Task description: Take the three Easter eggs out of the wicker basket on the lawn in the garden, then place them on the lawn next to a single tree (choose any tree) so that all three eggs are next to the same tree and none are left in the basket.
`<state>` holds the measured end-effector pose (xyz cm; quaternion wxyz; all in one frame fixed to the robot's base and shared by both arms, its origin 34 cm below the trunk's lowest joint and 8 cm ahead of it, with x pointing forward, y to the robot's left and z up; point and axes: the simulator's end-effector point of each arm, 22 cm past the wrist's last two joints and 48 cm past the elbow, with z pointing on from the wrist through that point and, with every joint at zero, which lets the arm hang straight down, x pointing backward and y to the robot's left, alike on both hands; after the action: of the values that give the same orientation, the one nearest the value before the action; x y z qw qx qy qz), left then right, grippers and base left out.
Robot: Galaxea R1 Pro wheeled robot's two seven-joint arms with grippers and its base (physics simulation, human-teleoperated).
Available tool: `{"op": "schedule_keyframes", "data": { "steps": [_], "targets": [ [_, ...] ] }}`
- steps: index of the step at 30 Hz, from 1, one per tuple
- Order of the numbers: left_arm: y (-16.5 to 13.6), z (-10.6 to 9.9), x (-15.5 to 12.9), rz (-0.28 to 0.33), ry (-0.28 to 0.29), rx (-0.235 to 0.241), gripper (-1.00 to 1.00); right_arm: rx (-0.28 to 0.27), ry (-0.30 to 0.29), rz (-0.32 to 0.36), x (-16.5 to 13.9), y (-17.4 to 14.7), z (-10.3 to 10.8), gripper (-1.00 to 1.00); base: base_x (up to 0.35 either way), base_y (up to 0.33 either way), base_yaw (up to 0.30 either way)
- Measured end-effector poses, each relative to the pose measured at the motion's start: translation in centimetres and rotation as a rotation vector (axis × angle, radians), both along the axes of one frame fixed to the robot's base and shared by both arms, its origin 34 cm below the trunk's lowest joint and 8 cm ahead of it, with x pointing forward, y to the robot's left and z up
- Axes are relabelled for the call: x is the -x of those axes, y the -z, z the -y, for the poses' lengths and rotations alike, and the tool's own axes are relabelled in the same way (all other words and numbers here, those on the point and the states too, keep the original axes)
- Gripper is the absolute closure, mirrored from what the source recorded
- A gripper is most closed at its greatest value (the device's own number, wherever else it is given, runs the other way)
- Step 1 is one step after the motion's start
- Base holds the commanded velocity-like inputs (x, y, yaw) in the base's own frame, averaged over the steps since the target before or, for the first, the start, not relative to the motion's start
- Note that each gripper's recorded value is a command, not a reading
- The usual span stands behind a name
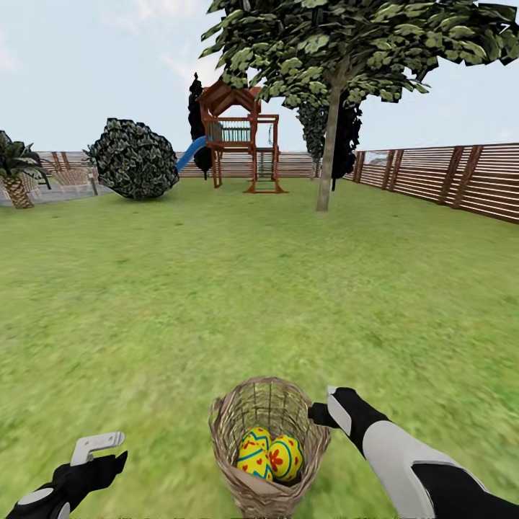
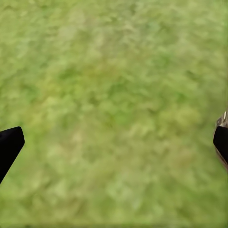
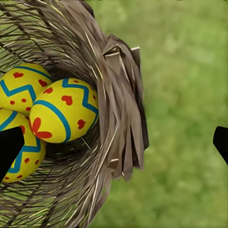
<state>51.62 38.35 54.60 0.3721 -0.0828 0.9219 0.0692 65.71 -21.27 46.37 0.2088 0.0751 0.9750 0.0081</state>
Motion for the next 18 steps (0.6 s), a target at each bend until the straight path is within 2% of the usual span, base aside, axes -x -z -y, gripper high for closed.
{"op": "schedule_keyframes", "data": {
  "steps": [5,18],
  "targets": [
    [1.0,0.0,0.2,0.001,0.0,0.0,-1.0,0.003,0.002,0.026,-1.3,-0.4,0.1,-1.0,0.0,0.0,0.0],
    [3.8,0.0,0.8,0.001,0.0,0.0,-1.0,0.005,0.003,0.041,-1.6,1.7,0.2,-1.0,0.0,0.0,0.0]
  ]
}}
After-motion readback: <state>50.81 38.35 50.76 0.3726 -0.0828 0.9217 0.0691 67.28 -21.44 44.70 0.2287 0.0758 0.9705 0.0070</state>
